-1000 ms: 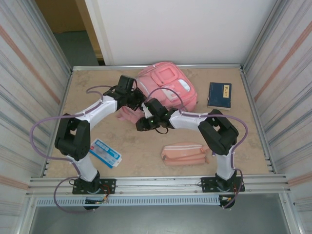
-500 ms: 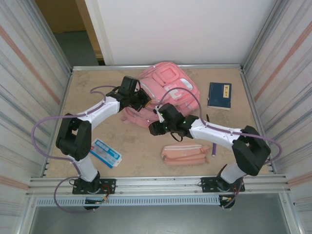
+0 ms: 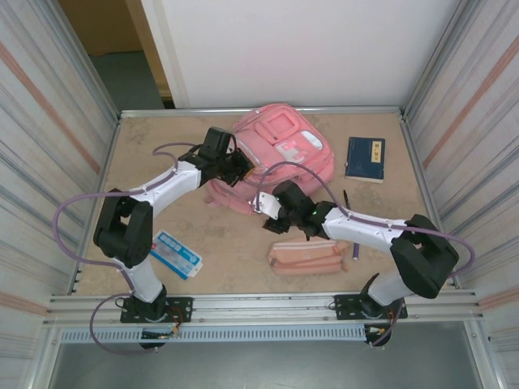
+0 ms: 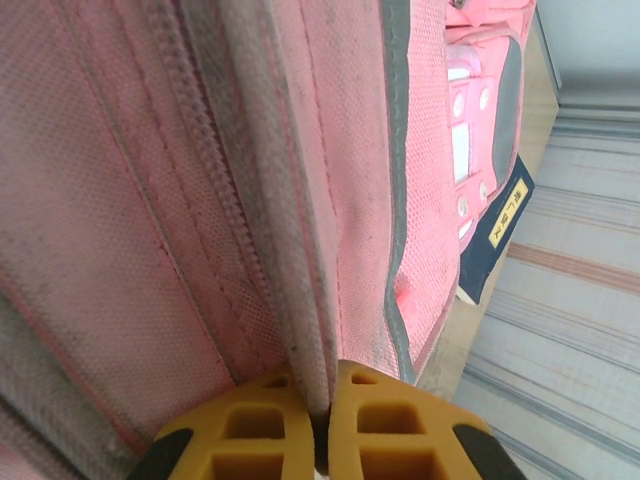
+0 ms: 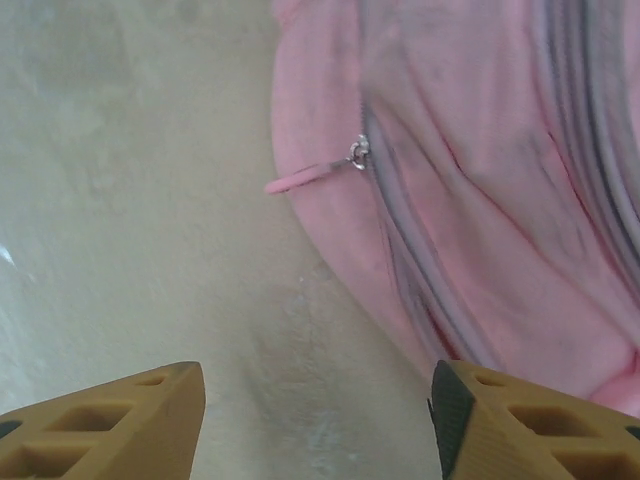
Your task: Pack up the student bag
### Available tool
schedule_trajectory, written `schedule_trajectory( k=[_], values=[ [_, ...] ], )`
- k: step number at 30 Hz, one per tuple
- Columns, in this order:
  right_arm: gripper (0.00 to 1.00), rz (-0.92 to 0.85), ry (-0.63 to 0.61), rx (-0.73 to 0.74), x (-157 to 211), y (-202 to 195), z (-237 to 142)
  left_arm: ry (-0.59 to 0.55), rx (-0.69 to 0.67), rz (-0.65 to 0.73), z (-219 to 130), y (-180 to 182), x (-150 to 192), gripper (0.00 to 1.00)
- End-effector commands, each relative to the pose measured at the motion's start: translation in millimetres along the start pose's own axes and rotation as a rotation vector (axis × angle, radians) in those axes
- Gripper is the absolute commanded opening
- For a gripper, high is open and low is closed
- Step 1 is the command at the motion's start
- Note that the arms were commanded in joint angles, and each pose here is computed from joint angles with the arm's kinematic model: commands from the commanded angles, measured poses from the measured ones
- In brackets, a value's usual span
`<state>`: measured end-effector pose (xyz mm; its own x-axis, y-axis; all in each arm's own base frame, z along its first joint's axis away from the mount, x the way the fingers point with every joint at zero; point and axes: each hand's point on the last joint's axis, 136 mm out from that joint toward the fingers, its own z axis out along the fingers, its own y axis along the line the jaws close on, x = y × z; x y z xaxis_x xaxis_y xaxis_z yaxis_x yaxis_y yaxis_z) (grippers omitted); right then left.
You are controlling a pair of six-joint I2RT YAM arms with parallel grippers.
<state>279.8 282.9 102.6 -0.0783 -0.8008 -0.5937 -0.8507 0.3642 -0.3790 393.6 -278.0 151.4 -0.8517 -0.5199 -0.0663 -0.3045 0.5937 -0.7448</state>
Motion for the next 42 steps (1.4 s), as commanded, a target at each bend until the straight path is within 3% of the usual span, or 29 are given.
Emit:
schedule_trajectory(
  k=[1, 4, 13, 21, 22, 26, 28, 30, 32, 37, 42],
  values=[
    [0.63, -0.101, -0.131, 0.097, -23.7, -51.7, -19.2, 0.048, 0.08, 0.053, -12.4, -24.9, 18.3, 0.0],
    [0.62, -0.102, -0.213, 0.095, -31.1, -68.6, -28.3, 0.044, 0.077, 0.047, -12.2, -23.0, 19.0, 0.0],
    [0.61, -0.252, -0.154, 0.115, -37.2, -92.9, 4.7, 0.07, 0.105, 0.048, -10.8, -31.3, 25.8, 0.0],
    [0.57, -0.302, -0.148, 0.063, -35.0, -90.9, 34.2, 0.075, 0.114, 0.052, -16.7, -33.8, 29.5, 0.0],
    [0.54, -0.296, -0.163, 0.067, -36.3, -93.0, 35.5, 0.079, 0.118, 0.053, -17.7, -35.0, 30.7, 0.0],
    [0.15, -0.267, -0.192, 0.039, -40.7, -96.0, 32.3, 0.105, 0.131, 0.06, -20.7, -37.2, 34.1, 0.0],
    [0.07, -0.24, -0.211, 0.028, -43.7, -99.4, 28.9, 0.129, 0.141, 0.072, -24.6, -37.4, 36.8, 0.0],
    [0.03, -0.22, -0.237, 0.006, -47.8, -100.7, 22.8, 0.134, 0.138, 0.108, -33.0, -34.7, 38.5, 0.12],
    [0.01, -0.196, -0.259, -0.01, -52.5, -101.5, 15.8, 0.121, 0.088, 0.149, -45.8, -22.3, 41.1, 0.32],
    [0.0, -0.125, -0.295, -0.009, -64.2, -110.9, 1.4, 0.042, -0.009, 0.231, -80.8, 21.8, 68.6, 0.43],
    [0.0, -0.012, -0.339, 0.003, -72.7, -129.6, -10.6, 0.064, -0.038, 0.315, -80.5, 50.3, 99.7, 0.49]
  ],
)
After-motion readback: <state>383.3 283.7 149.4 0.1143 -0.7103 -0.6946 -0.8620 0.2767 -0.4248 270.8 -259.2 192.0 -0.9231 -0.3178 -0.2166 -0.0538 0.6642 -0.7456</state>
